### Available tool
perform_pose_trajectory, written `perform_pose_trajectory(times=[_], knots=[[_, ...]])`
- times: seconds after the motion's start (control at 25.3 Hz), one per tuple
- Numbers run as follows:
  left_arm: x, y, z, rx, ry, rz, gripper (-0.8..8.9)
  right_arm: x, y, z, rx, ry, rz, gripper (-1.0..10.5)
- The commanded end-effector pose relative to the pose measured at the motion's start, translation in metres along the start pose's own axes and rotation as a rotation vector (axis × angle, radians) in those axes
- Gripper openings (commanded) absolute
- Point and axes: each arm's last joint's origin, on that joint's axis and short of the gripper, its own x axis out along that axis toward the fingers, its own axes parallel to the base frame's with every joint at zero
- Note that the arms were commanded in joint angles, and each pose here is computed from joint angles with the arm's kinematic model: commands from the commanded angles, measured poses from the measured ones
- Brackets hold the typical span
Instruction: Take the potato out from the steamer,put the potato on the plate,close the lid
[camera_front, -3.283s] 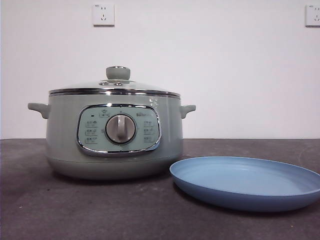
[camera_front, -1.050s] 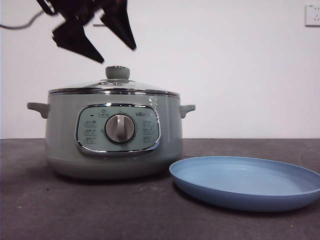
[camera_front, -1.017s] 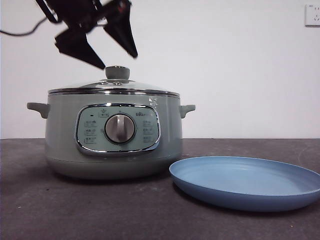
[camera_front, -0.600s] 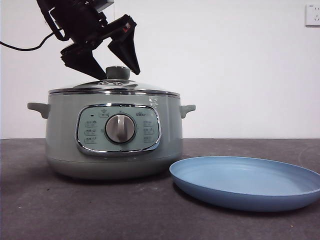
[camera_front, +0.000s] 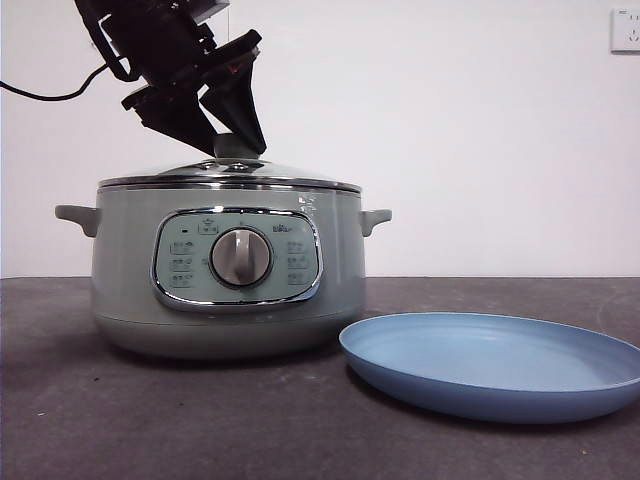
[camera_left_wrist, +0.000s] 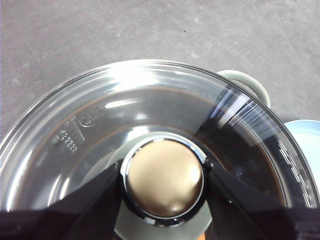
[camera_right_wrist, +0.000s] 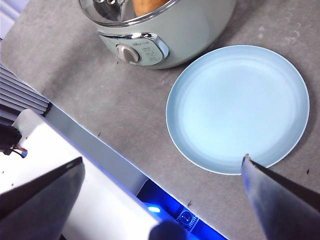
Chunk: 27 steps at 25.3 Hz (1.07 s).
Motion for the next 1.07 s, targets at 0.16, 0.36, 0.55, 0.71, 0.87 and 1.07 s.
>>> perform_pose_trajectory(times=[0.16, 0.36, 0.55, 0.71, 0.87, 1.07], knots=[[-0.037, -0.006, 0.011, 0.016, -0.097, 0.0, -0.12, -0.001, 0.0, 0.005, 0.009, -0.044, -0.005, 6.3], [-0.09, -0.013, 0.016, 0.025, -0.181, 0.06, -0.12, 0.004, -0.004, 0.016, 0.05, -0.102, 0.003, 6.3], [-0.16, -0.023, 0.002, 0.013, -0.222, 0.114, -0.12, 0.03, -0.001, 0.043, 0.057, -0.108, 0.081, 6.3], [-0.201, -0.03, -0.016, -0.002, -0.216, 0.171, -0.12, 0.059, 0.011, 0.074, 0.009, -0.089, 0.146, 6.3], [-0.23, -0.035, -0.034, -0.014, -0.206, 0.234, -0.12, 0.087, 0.026, 0.106, -0.039, -0.049, 0.119, 6.3], [-0.256, -0.043, -0.052, -0.019, -0.205, 0.259, -0.12, 0.125, 0.042, 0.143, -0.082, -0.016, 0.102, 6.3]])
